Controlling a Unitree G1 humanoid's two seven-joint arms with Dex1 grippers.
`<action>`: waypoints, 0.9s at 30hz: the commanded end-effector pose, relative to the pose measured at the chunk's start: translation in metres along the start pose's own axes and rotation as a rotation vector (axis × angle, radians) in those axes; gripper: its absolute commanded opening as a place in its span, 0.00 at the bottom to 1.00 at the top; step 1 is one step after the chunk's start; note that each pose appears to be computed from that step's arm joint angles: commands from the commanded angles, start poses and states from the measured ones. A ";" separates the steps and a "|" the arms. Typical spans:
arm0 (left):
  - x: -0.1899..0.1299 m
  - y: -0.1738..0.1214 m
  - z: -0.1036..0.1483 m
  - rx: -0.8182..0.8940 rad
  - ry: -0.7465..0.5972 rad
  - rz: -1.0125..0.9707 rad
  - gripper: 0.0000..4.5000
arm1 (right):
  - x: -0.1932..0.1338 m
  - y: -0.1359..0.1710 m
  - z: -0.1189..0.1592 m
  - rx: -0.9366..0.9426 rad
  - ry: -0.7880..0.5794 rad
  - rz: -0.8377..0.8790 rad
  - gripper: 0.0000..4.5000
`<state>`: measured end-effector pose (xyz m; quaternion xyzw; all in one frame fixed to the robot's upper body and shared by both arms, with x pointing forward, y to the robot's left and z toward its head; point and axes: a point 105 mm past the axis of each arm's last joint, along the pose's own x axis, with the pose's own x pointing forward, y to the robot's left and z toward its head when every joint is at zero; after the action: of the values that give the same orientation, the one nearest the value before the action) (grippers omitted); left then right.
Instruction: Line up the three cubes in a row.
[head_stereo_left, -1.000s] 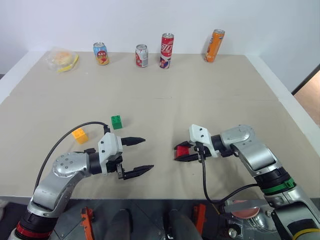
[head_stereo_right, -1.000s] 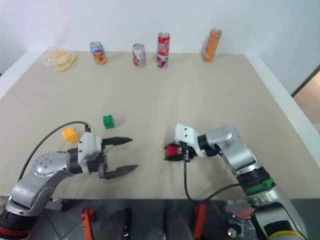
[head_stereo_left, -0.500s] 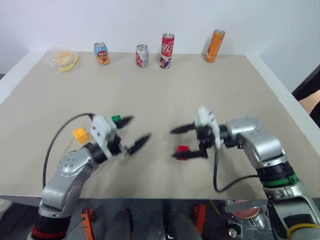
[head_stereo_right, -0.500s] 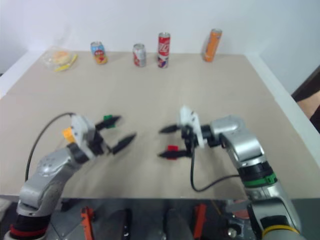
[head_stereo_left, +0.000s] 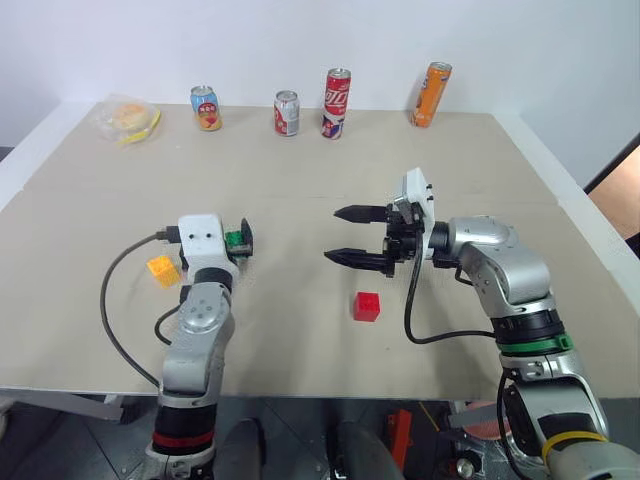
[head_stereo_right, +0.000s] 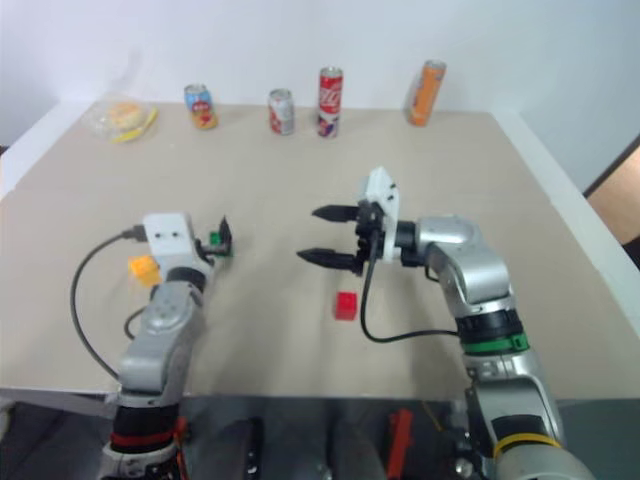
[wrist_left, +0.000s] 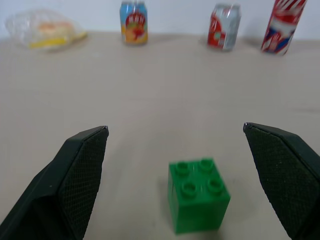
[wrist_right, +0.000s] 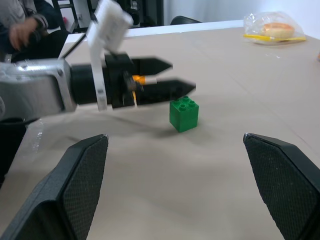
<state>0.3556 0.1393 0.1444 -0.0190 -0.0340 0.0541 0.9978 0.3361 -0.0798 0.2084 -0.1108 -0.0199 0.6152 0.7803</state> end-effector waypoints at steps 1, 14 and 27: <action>0.007 -0.007 0.002 0.002 -0.014 -0.002 1.00 | 0.004 0.000 0.015 -0.061 -0.024 0.024 0.99; 0.027 -0.015 -0.019 -0.002 0.070 0.048 1.00 | 0.006 -0.001 0.017 -0.062 -0.036 0.026 0.99; 0.026 -0.018 -0.028 -0.007 0.102 -0.013 0.31 | 0.006 -0.004 0.022 -0.069 -0.056 0.010 1.00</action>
<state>0.3841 0.1268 0.1095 -0.0220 0.0333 0.0642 0.9971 0.3375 -0.0715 0.2127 -0.1123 -0.0317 0.6251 0.7718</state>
